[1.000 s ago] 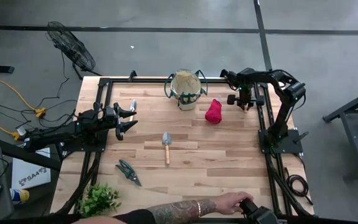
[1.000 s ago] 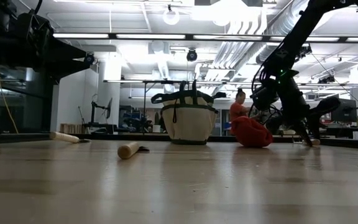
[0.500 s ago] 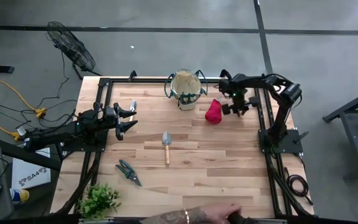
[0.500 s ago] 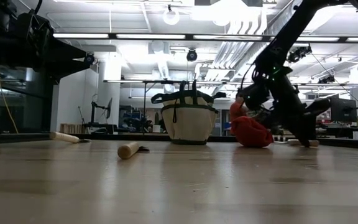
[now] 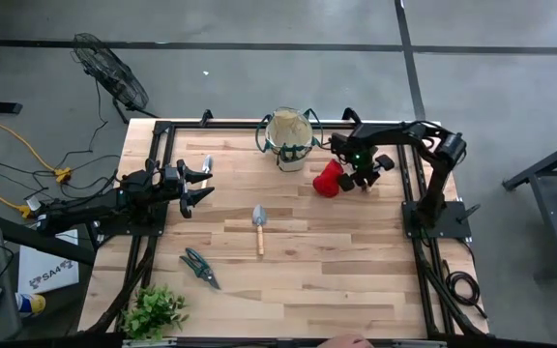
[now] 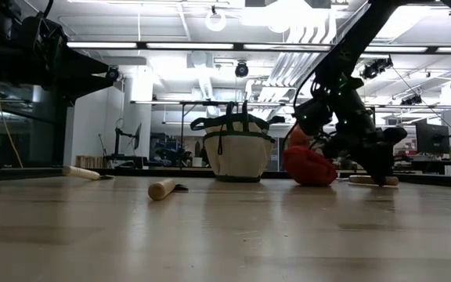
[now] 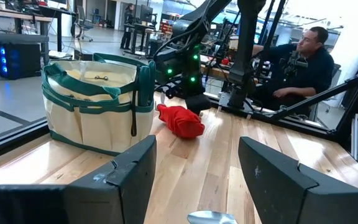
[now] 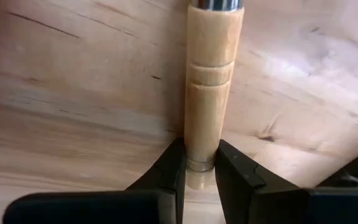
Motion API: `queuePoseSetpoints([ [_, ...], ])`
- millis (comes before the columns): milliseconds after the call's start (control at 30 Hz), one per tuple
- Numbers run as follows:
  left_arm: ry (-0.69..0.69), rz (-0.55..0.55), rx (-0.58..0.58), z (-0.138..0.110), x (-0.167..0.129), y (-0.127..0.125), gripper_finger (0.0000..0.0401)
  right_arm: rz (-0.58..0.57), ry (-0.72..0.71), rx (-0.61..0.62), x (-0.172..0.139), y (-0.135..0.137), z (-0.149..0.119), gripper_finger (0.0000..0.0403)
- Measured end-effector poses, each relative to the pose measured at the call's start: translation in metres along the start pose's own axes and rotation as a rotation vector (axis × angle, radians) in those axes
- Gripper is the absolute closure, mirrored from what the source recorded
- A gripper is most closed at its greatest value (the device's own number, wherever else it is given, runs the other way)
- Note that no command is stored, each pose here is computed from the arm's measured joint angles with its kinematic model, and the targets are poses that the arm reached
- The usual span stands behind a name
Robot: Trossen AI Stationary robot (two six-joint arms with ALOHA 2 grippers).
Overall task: Pick & Place Garden tools in Gardening bag
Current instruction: Put the brown hand rake into the gardening bag
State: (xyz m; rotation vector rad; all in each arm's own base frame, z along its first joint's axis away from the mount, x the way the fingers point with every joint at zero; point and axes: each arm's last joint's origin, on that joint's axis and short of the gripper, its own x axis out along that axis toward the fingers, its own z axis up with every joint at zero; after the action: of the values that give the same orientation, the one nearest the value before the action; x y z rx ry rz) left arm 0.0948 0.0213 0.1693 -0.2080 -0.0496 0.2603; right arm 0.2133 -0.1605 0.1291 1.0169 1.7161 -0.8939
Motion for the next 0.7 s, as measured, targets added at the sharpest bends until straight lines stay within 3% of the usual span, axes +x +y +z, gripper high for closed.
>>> queuePoseSetpoints([
  [400, 0.0, 0.0, 0.0, 0.0, 0.0, 0.0, 0.0178, 0.071, -0.252, 0.015, -0.052, -0.024, -0.023, 0.0349],
  [700, 0.0, 0.0, 0.0, 0.0, 0.0, 0.0, 0.0178, 0.193, -0.489, -0.014, -0.088, -0.032, -0.045, 0.0349],
])
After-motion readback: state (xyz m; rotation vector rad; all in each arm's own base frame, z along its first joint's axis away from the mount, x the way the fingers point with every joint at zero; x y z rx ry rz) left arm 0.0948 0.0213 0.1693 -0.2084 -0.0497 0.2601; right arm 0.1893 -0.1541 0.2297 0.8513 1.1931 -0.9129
